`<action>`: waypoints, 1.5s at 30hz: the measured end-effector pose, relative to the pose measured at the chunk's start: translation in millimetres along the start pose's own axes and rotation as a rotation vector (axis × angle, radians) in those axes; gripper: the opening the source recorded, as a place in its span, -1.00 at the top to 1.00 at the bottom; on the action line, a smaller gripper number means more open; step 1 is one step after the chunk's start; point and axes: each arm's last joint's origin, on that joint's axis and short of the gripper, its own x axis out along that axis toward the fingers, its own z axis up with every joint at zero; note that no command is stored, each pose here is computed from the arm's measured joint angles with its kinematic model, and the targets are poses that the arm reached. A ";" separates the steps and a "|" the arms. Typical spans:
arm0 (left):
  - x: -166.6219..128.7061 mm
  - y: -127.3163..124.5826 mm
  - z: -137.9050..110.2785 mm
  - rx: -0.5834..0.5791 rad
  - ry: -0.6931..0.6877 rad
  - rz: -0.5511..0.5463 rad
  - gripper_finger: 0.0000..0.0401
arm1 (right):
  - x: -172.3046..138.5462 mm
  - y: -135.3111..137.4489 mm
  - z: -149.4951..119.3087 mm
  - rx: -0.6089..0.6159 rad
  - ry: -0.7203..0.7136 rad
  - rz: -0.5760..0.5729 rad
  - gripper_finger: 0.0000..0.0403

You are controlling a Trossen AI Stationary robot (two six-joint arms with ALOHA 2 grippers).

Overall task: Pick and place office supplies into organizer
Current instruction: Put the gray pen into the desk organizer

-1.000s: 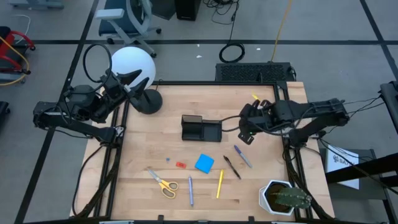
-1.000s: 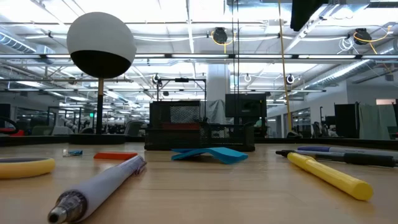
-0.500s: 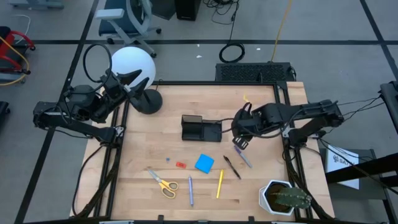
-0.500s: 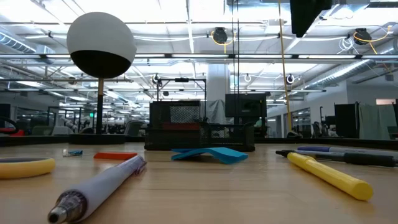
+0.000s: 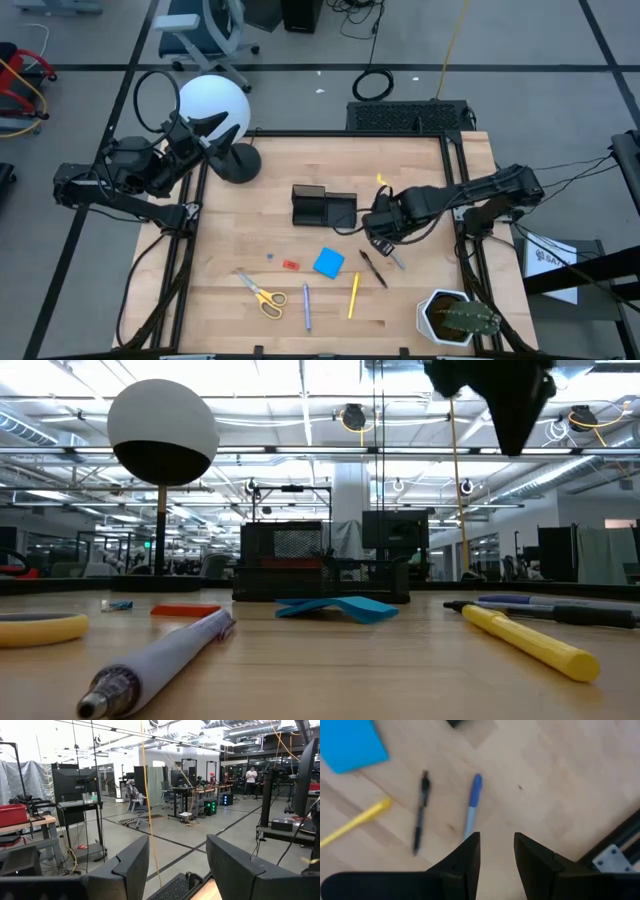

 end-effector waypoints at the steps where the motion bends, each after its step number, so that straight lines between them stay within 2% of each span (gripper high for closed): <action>1: 0.1 -0.1 -0.1 0.000 0.000 0.000 0.00 | 5.4 0.2 -0.8 -0.001 0.017 -0.006 0.46; 10: 0.0 0.0 0.0 0.000 0.000 0.000 0.00 | 46.0 11.5 -3.5 -0.013 0.006 0.066 0.46; 23: 0.0 0.0 0.0 0.000 0.000 0.000 0.00 | 77.7 14.8 -21.4 -0.009 0.020 0.039 0.46; 41: 0.0 0.0 0.0 0.000 0.000 0.000 0.00 | 126.5 16.4 -30.8 0.035 -0.003 0.133 0.46; 45: 0.0 0.0 0.0 0.000 0.000 0.000 0.00 | 145.7 16.7 -33.0 0.034 0.044 0.119 0.46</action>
